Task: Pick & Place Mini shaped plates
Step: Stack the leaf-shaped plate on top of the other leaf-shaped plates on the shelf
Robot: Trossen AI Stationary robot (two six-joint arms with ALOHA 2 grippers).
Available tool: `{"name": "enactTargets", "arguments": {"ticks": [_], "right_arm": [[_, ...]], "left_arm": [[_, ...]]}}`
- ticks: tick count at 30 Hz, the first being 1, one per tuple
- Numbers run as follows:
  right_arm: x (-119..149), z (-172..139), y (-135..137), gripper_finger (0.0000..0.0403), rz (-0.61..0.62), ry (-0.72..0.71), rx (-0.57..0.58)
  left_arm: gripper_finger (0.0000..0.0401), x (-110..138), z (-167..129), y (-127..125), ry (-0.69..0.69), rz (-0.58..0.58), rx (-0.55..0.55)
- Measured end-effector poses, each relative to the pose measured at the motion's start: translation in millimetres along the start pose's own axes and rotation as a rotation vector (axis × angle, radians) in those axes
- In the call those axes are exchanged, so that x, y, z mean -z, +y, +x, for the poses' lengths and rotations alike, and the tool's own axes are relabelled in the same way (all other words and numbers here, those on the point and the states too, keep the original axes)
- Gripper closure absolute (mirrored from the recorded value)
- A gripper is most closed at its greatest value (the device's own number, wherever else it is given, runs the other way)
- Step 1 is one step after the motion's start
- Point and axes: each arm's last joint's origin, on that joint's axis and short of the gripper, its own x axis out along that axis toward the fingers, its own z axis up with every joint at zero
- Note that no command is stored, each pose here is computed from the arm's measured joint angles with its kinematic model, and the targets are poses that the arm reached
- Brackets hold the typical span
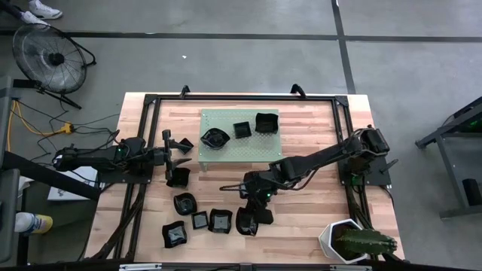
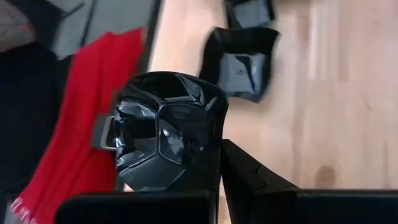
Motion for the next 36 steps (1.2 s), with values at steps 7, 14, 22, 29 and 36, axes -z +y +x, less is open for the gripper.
{"name": "enactTargets", "arguments": {"ticks": [7,14,22,29,36], "right_arm": [[-6.4,-2.7,0.2,0.0402,-0.042,-0.043,-0.066],[-10.7,-5.9,-9.2,0.0402,-0.034,-0.063,-0.054],[-32.6,-31.0,-10.4,0.0403,-0.106,-0.065,0.025],[-44.6,-55.0,-16.2,0.0403,-0.159,-0.029,0.163],[-55.0,-62.7,-32.2,0.0402,-0.075,-0.134,0.348]], "left_arm": [[0.0208,0.0,0.0,0.0,0.000,0.000,0.000],[0.0208,0.0,0.0,0.0,0.000,0.000,0.000],[0.0208,0.1,0.0,-0.1,0.000,0.000,0.000],[0.0208,0.0,0.0,0.0,0.000,0.000,0.000],[0.0208,0.0,0.0,-0.1,0.000,0.000,0.000]]}}
